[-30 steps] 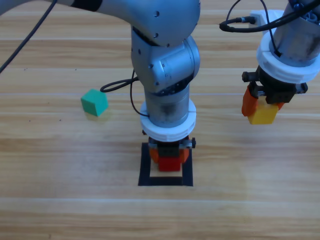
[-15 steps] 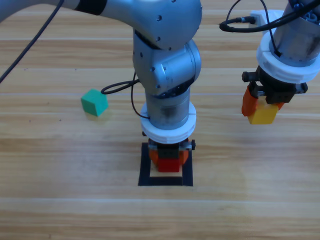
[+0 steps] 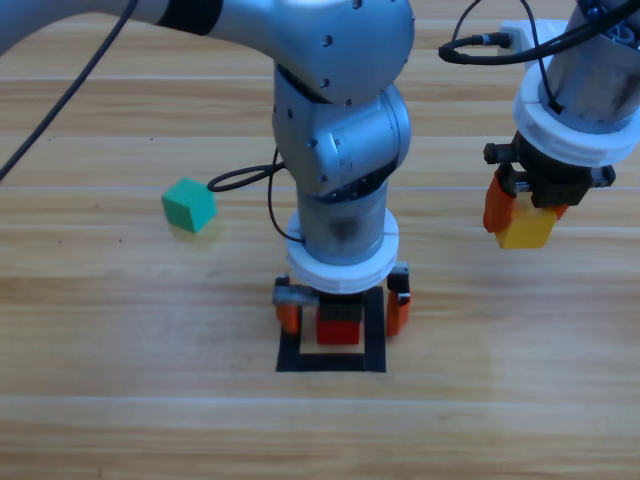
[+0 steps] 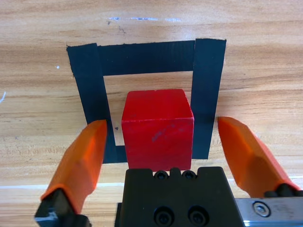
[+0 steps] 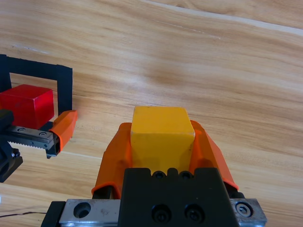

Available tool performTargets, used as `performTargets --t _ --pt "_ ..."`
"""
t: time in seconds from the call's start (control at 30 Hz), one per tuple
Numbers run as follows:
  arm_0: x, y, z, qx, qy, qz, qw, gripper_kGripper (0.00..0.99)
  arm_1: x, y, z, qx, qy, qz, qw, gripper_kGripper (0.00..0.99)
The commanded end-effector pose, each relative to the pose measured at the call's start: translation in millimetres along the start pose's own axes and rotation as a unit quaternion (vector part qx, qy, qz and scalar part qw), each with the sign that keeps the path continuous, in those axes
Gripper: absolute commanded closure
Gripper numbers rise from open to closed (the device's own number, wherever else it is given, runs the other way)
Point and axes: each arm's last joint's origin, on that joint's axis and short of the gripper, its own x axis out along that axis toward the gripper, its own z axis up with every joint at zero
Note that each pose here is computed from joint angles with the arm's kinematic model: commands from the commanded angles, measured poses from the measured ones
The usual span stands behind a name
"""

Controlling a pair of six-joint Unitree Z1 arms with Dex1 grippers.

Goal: Stack the blocks in the rectangular block: red at the bottom, yellow in the middle, green on top

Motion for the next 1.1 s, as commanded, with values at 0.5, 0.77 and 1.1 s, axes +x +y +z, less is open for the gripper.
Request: performTargets --t 0.5,0.77,1.1 --pt "-144 67 49 -0.007 -0.072 0.003 0.997 0.005 -10 44 -11.2 0.004 0.028 -0.019 0.999 0.990" --pt "-98 120 71 0.047 -0.021 0.083 0.995 0.000 9 116 -12.8 -0.002 0.080 -0.047 0.996 0.990" --pt "-75 195 130 0.099 -0.002 0.047 0.994 0.001 46 156 -9.1 -0.014 0.085 -0.042 0.995 0.990"
